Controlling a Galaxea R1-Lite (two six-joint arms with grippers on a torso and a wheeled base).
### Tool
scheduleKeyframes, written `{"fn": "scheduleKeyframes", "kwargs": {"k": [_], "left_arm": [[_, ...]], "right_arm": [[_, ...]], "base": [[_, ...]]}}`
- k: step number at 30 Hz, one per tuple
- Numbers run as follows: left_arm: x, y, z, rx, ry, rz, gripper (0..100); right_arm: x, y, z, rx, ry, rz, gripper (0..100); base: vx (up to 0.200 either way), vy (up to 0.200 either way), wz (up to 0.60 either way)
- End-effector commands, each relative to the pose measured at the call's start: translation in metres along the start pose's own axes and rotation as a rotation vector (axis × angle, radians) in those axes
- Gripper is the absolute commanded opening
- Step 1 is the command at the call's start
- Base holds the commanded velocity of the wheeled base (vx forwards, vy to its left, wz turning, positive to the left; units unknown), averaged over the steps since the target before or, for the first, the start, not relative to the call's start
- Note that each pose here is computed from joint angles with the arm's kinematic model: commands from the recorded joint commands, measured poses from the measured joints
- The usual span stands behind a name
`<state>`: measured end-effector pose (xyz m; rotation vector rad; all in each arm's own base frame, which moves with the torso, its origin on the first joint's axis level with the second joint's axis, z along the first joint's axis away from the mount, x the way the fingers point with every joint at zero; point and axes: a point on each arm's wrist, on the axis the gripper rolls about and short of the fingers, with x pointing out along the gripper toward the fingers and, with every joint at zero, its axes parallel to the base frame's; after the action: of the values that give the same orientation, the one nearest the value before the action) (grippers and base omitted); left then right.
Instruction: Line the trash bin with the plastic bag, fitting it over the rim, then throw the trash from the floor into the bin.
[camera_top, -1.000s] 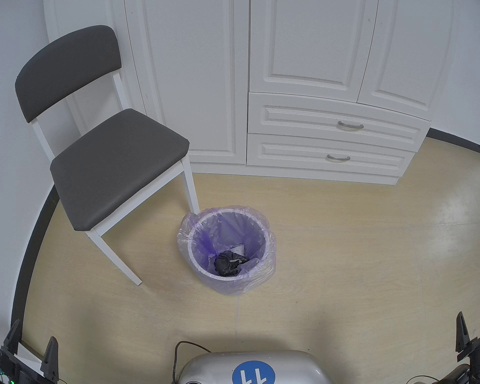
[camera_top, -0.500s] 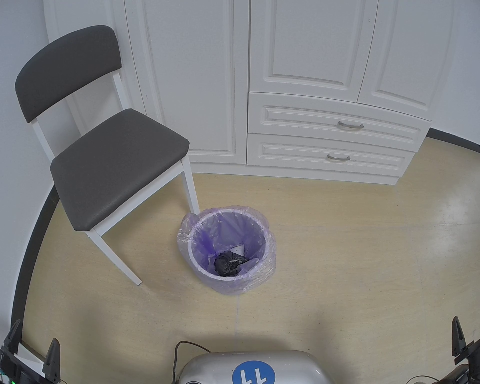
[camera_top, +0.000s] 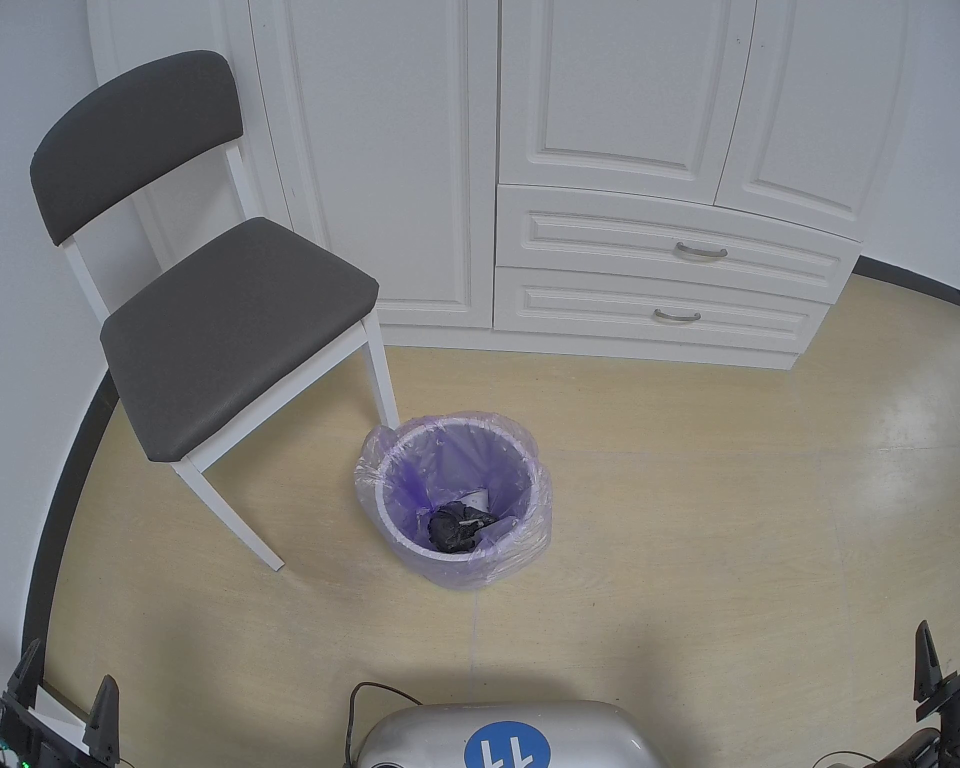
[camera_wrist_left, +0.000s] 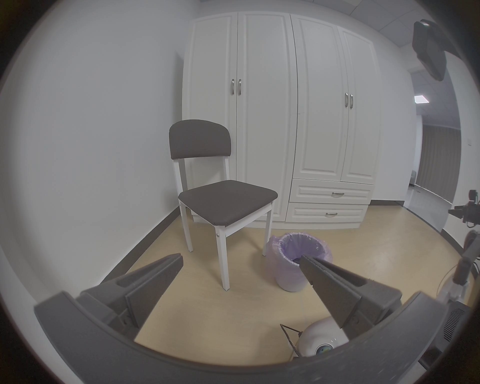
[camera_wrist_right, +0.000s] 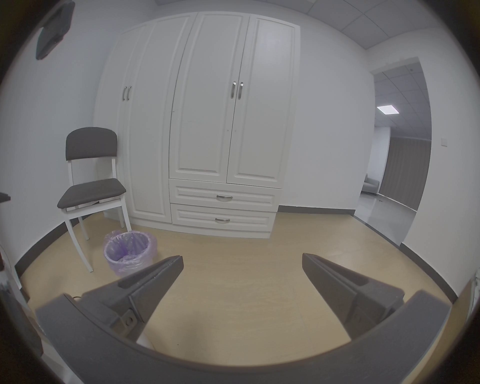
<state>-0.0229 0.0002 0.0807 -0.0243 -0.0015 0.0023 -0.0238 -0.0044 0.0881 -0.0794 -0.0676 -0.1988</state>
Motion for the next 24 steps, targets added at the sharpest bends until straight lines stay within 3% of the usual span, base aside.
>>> {"fn": "scheduleKeyframes", "kwargs": {"k": [1,11,24], "left_arm": [[0.0001,0.0001,-0.0052,0.003,0.002,-0.002,100],[0.0001,0.0,-0.0054,0.024,0.003,-0.005,100],[0.0001,0.0,-0.0054,0.024,0.003,-0.007,100]], "right_arm": [[-0.0001,0.0004,-0.0053,0.005,0.004,-0.003,100],[-0.0001,0.0007,-0.0053,-0.012,0.003,0.014,100],[-0.0003,0.0026,-0.0053,-0.092,-0.004,0.096,100]], "base": [[0.0,0.0,0.0],[0.0,0.0,0.0],[0.0,0.0,0.0]]}}
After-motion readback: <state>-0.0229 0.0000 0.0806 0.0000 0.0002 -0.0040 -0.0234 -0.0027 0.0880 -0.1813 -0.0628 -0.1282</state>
